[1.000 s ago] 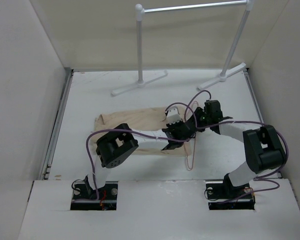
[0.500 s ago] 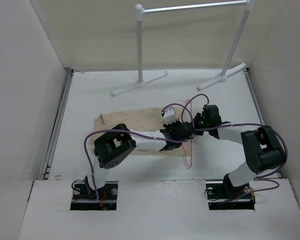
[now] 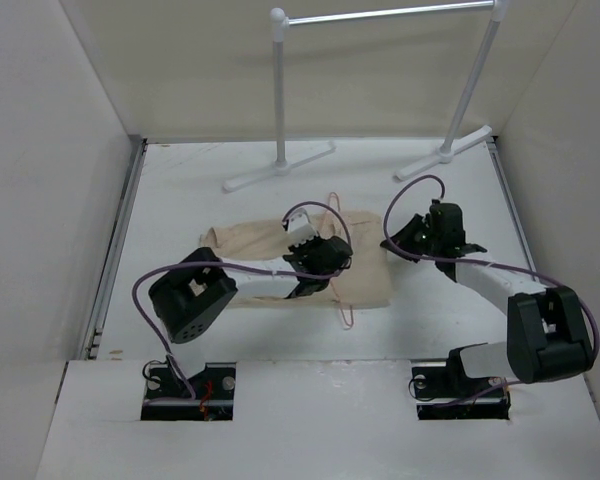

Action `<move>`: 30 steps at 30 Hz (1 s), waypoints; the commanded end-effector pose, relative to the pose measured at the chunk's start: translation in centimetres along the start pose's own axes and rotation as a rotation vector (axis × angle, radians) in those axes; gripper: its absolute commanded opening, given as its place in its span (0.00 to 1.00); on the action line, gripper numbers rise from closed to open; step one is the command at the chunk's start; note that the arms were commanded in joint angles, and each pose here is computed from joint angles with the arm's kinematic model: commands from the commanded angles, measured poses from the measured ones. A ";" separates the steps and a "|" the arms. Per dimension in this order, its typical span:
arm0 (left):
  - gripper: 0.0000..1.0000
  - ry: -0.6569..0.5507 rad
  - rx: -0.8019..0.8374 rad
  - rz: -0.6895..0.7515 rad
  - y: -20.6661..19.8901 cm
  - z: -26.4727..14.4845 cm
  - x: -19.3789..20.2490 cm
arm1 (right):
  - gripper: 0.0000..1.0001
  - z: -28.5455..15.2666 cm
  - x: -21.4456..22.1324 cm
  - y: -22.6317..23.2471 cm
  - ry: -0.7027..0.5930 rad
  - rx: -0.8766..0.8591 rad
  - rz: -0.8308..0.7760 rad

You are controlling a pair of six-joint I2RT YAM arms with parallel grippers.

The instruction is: Place the trousers on the hanger

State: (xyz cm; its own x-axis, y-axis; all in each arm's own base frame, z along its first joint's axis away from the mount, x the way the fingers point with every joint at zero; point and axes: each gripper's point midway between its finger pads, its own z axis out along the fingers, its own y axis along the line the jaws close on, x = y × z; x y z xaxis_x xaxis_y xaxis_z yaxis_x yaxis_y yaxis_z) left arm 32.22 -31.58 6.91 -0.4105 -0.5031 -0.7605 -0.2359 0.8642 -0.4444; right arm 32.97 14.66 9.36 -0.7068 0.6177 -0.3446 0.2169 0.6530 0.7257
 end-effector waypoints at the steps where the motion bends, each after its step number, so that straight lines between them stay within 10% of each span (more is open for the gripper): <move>1: 0.00 -0.049 -0.051 0.021 3.4 -1.0 -3.0 | 0.06 -0.5 -1.0 -0.9 -0.024 0.029 0.030; 9: 0.00 -0.070 -0.112 0.085 9.6 -3.9 -6.9 | 0.06 0.7 -1.8 -2.9 -0.042 0.079 0.057; 22: 0.00 -0.125 0.034 0.223 3.0 -5.1 -9.0 | 0.09 1.8 -1.7 -4.7 -0.045 0.134 0.075; 30: 0.00 -0.169 0.138 0.180 -0.3 -8.3 -12.6 | 0.52 -1.1 -2.3 -1.3 -0.078 0.049 0.023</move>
State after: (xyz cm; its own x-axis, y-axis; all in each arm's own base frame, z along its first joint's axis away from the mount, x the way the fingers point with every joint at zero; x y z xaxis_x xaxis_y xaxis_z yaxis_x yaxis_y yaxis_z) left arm 29.55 -24.81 14.39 -0.3837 -0.2521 -0.8884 -0.0746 0.9673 -0.2423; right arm 33.01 11.71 5.85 -0.6783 0.6721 -0.2968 0.3626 0.6576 0.6604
